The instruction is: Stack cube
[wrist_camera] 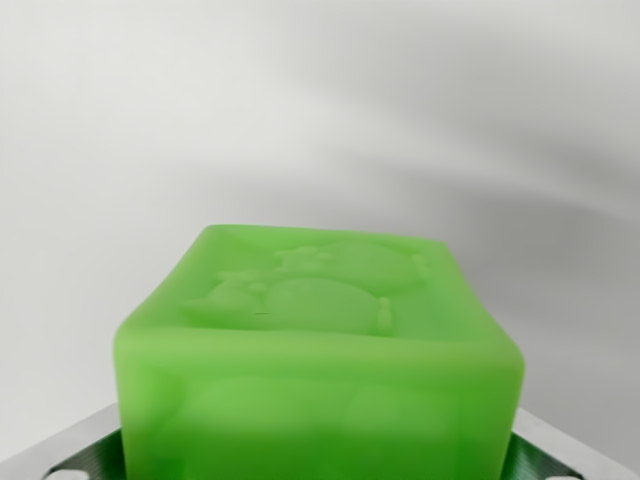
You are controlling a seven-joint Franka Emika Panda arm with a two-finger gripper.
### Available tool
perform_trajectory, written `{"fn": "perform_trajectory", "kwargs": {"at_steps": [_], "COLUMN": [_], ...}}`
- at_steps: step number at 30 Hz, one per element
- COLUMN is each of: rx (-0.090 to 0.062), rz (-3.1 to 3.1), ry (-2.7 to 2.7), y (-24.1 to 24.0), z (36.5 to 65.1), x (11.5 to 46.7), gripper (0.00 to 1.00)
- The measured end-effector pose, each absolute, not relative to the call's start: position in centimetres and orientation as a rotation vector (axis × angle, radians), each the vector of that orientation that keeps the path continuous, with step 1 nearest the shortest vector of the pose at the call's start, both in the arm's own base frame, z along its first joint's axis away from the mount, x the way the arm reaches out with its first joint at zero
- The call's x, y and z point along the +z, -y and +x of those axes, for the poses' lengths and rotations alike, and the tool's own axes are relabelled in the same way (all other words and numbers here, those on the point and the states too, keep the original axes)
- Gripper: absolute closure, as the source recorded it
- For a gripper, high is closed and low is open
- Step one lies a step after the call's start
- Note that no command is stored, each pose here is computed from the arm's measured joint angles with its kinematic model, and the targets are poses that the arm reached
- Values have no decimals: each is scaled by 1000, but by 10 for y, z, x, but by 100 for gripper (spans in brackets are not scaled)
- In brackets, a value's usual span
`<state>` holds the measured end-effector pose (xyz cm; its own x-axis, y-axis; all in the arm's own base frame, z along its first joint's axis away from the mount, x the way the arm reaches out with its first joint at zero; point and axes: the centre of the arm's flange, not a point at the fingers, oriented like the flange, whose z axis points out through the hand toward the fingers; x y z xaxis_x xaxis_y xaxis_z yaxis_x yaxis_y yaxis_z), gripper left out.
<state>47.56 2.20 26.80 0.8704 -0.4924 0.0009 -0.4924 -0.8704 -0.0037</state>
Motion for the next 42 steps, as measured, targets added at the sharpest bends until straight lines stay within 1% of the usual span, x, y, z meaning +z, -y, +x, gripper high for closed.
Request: {"fn": "perform_trajectory", "kwargs": {"at_steps": [42], "rx": [-4], "rz": [-3067], "ry": [-662], "y": [-60], "z": [548], "x": [284], "gripper": [100]}}
